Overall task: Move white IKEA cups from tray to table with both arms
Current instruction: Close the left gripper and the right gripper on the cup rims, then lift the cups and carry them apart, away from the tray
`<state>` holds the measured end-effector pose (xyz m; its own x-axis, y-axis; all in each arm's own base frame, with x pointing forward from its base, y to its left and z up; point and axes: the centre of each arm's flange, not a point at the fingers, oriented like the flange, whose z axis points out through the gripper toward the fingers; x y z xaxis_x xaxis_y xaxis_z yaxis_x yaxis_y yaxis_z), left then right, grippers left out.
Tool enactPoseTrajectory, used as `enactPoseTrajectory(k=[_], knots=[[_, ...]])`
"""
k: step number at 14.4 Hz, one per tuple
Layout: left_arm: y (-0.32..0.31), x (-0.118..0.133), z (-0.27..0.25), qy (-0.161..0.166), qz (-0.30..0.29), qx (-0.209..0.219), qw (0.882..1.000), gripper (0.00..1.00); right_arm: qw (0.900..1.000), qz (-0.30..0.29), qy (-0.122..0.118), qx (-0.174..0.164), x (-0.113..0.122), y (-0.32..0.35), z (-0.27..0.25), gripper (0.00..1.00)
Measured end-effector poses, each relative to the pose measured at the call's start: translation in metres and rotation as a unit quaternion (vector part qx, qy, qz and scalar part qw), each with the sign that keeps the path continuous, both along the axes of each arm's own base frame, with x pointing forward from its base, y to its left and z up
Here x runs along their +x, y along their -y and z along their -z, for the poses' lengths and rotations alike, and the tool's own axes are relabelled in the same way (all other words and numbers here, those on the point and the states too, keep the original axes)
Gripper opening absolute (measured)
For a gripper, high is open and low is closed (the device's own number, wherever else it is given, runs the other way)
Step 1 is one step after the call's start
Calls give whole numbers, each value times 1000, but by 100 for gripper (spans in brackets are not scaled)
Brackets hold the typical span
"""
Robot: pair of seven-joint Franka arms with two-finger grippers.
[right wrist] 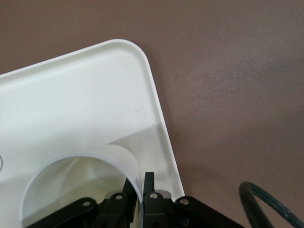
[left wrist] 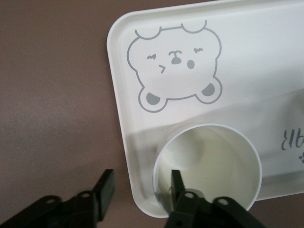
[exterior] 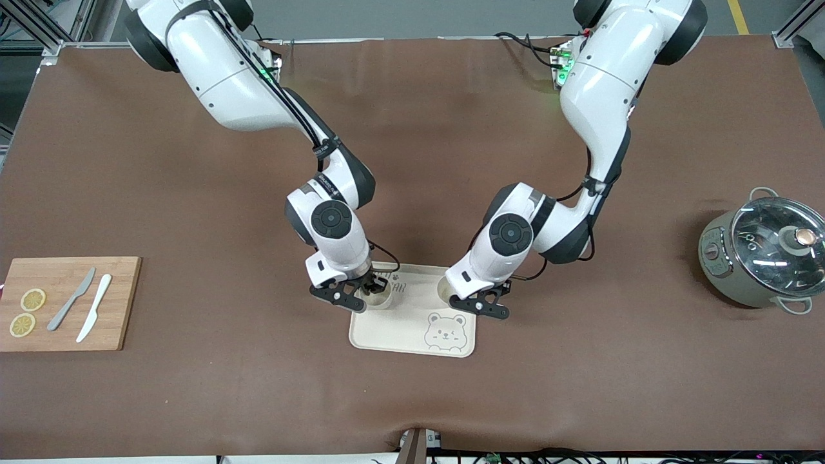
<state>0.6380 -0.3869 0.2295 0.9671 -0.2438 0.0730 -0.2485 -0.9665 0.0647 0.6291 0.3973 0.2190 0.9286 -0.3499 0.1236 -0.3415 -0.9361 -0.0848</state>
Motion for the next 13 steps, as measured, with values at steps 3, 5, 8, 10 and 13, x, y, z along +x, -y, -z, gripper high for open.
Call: enactPoseTrajectory(k=[3, 5, 8, 10, 13], knots=[[-1, 0, 1, 0, 0, 0, 1000, 18, 1000, 0, 0, 0, 0, 0, 0, 4], [2, 2, -4, 5, 0, -4, 1000, 5, 1000, 0, 1, 1, 1, -1, -1, 4], [3, 3, -7, 7, -5, -6, 1000, 5, 1000, 2, 7, 3, 5, -1, -7, 4], [1, 3, -17, -1, -13, 1, 1000, 5, 1000, 4, 9, 2, 9, 1, -14, 4], [-10, 2, -46, -18, -11, 34, 999, 5, 1000, -3, -6, -21, 14, 17, -36, 4]])
